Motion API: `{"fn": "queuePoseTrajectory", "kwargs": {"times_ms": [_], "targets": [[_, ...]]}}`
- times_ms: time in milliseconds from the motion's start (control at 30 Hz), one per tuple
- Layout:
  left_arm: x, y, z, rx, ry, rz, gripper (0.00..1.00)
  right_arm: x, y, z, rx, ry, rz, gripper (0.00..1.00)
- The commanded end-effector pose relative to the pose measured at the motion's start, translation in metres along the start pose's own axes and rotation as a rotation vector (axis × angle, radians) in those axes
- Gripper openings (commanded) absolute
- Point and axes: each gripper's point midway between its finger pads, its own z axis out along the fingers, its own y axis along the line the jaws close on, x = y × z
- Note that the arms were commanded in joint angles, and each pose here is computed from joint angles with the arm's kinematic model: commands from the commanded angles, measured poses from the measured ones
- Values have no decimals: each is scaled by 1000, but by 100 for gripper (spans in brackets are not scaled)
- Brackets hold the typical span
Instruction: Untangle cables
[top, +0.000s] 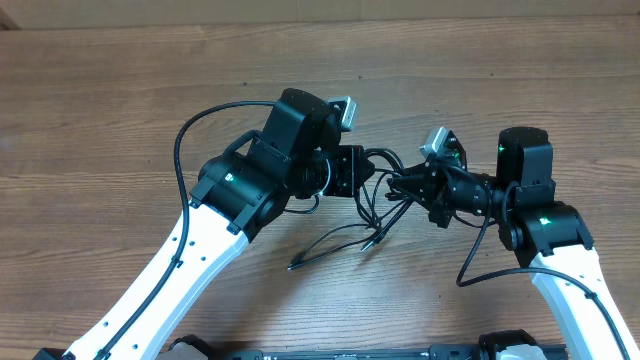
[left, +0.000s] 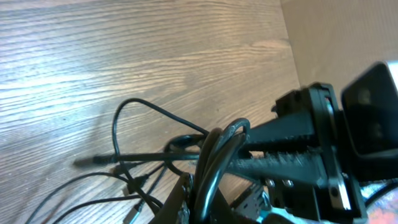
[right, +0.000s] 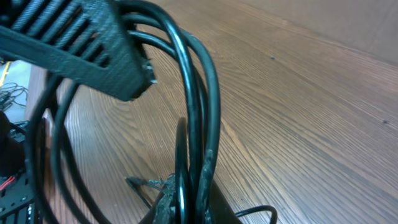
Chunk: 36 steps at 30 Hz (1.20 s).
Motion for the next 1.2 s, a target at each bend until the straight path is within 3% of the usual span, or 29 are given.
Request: {"fn": "queuePoseTrajectory", "kwargs": {"times_ms": [0,67,133,200,267,333,633,800,1000,1100,1167], "targets": [[-21,13,-8,-80,-101,-54,4,-11,8,-3,-44,-31,-13,13],[-21,13,-8,-80,-101,-54,4,-11,7,-3,-44,-32,-13,24],[-21,13,-8,-80,-101,-54,4,-11,7,-3,-44,-32,-13,27],[-21,13,-8,-79,-100,-54,4,-11,7,-3,-43,-31,-13,25],[-21,13,-8,-79,-100,-54,4,-11,7,-3,-42,-31,-13,10],[-21,13,-8,-79,-100,-55,4,-11,7,-3,-39,-30,-13,4],[-19,15,-8,-87,-93,-53,4,-12,6,-3,-38,-33,-17,4],[-18,50,-14,-269,-126,-80,4,-18,5,-4,-30,-54,4,4],[-8,58,-16,-308,-91,-95,4,-34,-1,-5,-9,-104,48,4],[-4,57,-15,-302,-74,-98,4,-32,-21,-6,97,-92,123,4],[0,50,-13,-262,-46,-97,4,-16,-61,-15,343,-52,300,4]]}}
